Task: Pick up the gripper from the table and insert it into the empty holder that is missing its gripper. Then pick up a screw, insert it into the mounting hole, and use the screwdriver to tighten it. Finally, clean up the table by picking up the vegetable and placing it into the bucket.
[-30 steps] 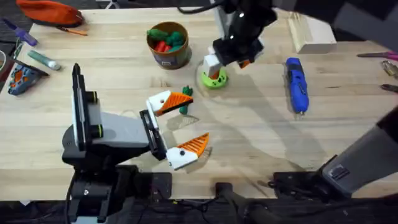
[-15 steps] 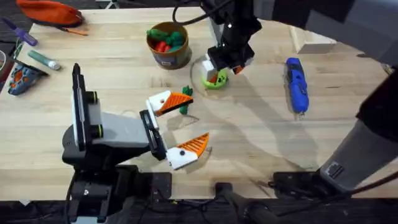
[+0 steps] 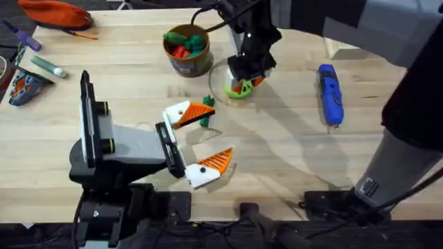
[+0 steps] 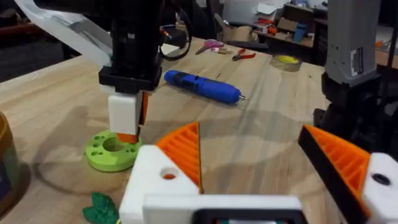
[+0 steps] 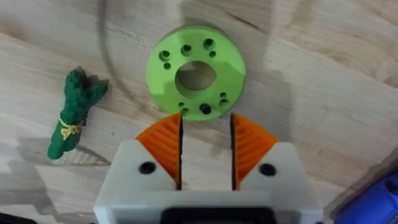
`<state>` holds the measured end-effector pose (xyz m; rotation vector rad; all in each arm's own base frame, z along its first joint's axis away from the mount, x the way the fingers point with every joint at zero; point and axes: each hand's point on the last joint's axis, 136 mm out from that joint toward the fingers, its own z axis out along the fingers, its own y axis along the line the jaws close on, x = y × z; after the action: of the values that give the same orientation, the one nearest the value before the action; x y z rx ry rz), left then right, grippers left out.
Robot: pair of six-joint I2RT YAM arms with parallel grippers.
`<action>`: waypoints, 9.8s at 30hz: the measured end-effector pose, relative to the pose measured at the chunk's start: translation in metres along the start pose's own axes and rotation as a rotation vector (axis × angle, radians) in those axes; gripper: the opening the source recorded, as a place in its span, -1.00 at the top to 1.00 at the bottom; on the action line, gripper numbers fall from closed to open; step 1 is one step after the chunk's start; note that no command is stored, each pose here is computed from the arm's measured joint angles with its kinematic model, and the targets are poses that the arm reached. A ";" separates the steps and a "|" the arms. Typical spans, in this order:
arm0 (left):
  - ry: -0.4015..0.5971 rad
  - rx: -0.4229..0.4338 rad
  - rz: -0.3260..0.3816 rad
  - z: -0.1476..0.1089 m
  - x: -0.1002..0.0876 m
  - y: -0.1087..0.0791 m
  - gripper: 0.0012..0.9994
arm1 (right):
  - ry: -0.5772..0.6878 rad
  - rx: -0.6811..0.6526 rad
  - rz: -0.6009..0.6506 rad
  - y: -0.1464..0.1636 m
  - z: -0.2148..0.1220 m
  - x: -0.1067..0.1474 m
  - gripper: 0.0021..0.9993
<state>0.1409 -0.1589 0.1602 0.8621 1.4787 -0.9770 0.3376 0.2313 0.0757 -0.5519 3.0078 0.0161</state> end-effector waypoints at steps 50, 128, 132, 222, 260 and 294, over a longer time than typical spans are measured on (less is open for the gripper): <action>0.000 0.000 0.000 0.000 0.000 0.000 -0.97 | 0.010 0.000 0.007 0.002 0.018 -0.005 0.99; 0.000 0.000 0.000 0.000 0.000 0.000 -0.97 | -0.307 -0.084 -0.586 0.132 -0.191 0.043 0.99; 0.000 0.000 -0.001 0.000 0.000 0.000 -0.97 | -0.320 -0.094 -0.645 0.143 -0.203 0.054 0.99; 0.000 0.000 0.000 0.000 0.000 0.000 -0.97 | -0.218 -0.174 -0.896 0.188 -0.175 0.067 0.99; 0.000 0.000 0.000 0.000 0.000 0.000 -0.97 | -0.222 -0.154 -0.893 0.187 -0.171 0.063 0.99; 0.000 0.000 -0.001 0.000 0.000 0.000 -0.97 | -0.193 -0.146 -0.892 0.190 -0.159 0.061 0.99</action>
<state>0.1409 -0.1589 0.1601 0.8615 1.4796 -0.9778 0.2007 0.3835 0.2278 -1.7164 2.3333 0.2132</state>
